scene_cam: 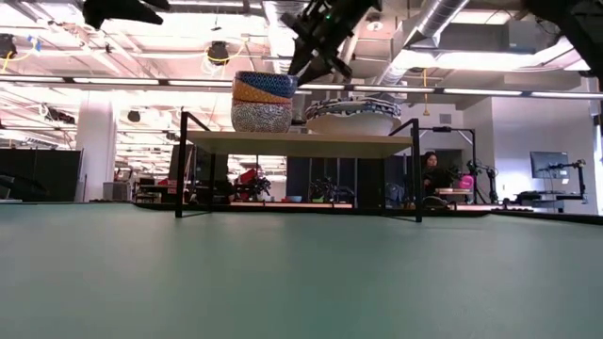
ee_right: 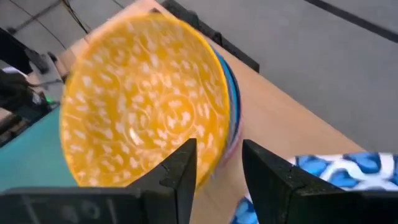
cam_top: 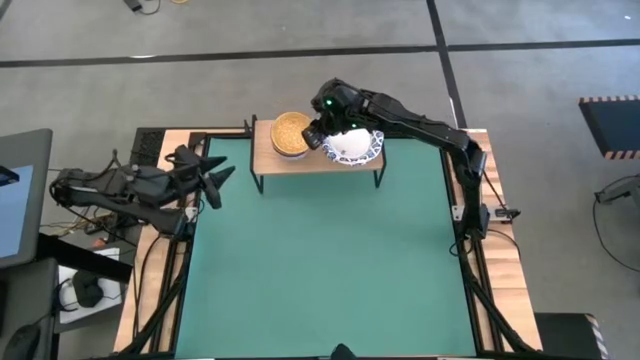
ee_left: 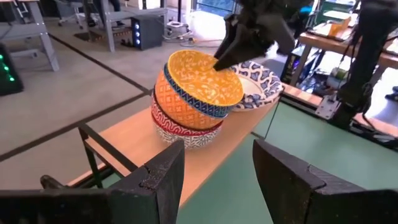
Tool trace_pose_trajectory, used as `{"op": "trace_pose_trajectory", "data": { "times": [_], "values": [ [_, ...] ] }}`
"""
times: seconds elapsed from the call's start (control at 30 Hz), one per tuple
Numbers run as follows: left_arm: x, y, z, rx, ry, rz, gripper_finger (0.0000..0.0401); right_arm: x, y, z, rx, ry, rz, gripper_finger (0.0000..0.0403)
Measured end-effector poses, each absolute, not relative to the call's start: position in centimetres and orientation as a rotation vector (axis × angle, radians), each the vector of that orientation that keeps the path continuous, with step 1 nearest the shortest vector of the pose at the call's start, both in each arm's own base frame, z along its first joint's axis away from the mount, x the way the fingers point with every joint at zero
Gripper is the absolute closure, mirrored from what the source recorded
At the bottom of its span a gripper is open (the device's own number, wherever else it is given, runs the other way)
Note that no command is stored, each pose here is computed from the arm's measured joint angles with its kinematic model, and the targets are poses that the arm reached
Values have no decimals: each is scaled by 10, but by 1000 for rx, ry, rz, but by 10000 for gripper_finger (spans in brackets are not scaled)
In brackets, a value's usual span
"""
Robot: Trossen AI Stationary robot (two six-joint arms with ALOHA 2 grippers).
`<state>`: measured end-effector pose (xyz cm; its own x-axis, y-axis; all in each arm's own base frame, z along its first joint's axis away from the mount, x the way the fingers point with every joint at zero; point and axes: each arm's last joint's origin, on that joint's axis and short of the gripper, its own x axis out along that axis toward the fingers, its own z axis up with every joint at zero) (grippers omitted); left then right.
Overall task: Place and stack bowls onto a shelf
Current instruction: Stack the yellow bowl on top of the blue bowl on the shelf
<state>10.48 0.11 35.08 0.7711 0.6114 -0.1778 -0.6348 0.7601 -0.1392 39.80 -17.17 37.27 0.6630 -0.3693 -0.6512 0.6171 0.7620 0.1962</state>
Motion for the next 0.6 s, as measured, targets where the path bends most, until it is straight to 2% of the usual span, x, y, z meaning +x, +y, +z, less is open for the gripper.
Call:
{"op": "trace_pose_trajectory", "data": {
  "times": [0.17, 0.37, 0.6],
  "values": [
    [113, -1, 347, -178, 159, 684, 228, 406, -175, 364, 428, 627, -561, 255],
    [114, -1, 347, -175, 163, 688, 228, 405, -177, 373, 402, 563, -554, 253],
    [113, 0, 348, -182, 150, 703, 228, 398, -186, 384, 404, 509, -553, 208]
  ]
}}
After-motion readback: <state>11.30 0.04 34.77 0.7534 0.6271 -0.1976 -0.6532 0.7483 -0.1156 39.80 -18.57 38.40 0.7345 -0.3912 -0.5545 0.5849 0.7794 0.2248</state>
